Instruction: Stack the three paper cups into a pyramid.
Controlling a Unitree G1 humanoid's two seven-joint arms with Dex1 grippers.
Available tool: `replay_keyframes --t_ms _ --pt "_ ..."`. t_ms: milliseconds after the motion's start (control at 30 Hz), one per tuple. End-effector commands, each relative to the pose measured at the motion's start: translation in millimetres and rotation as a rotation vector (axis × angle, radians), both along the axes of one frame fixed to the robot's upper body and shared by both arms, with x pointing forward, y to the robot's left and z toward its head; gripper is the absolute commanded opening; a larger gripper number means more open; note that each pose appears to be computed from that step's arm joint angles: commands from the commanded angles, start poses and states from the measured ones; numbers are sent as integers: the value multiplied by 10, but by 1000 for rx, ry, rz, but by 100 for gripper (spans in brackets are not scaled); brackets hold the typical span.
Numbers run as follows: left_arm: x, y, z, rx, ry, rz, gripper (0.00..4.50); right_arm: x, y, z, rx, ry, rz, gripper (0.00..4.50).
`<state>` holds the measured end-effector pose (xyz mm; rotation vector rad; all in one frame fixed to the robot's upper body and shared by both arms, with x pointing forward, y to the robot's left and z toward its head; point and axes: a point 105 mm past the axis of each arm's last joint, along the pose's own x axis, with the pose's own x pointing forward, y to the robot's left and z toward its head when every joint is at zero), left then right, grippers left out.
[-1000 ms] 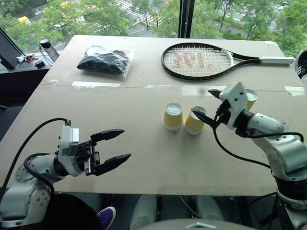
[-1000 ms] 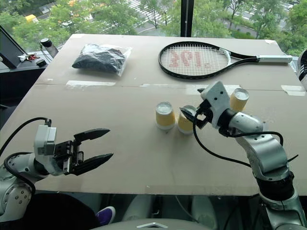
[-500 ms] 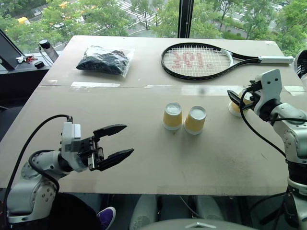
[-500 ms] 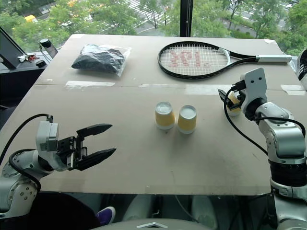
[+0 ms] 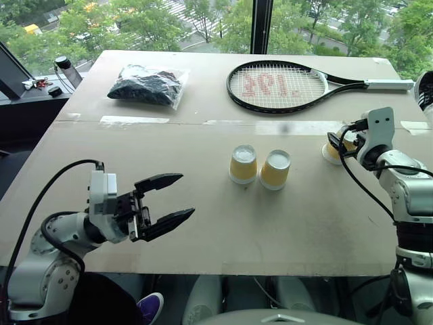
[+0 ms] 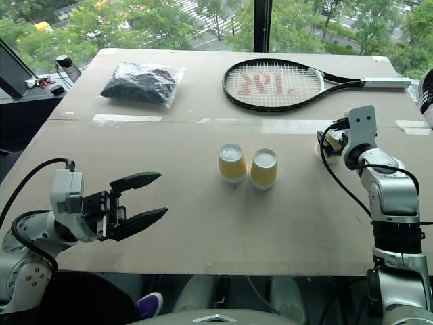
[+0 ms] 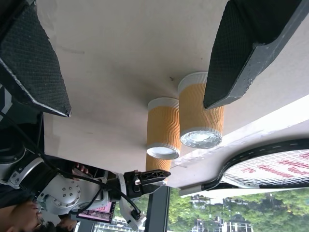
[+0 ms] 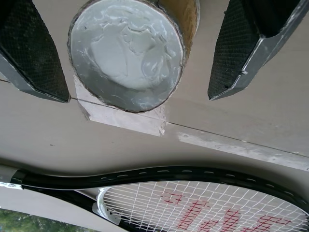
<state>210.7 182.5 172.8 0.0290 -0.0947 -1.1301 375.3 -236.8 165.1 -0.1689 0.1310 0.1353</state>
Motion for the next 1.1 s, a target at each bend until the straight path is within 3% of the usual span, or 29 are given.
replay_keyframes --t_ms 33,67,233,267,367,467,633,700,833,1100 --pt "-23 -71 103 -2 -35 -22 450 14 -70 145 28 -55 -28 449" --pt "-16 -78 109 -3 -35 -22 450 14 -73 129 39 -50 -30 449" --pt "2 -88 121 -3 -36 -21 450 -5 -89 60 64 -30 -32 236" --pt "4 -89 122 -3 -36 -21 450 -10 -88 60 64 -32 -29 219" --pt "4 -94 124 -3 -34 -22 450 -37 -12 199 71 -84 23 219" --pt "4 -76 96 1 -33 -12 450 -175 428 599 117 -181 274 219" --pt "67 -9 81 12 -103 61 450 -440 969 916 123 -212 565 219" --pt "34 44 35 -24 -60 50 450 -562 1253 1010 88 -193 702 219" --pt "-64 155 -15 -46 -38 29 450 -747 1573 997 6 -128 877 219" --pt "-244 412 -96 -82 -38 68 450 -793 1690 934 -104 -102 930 219"
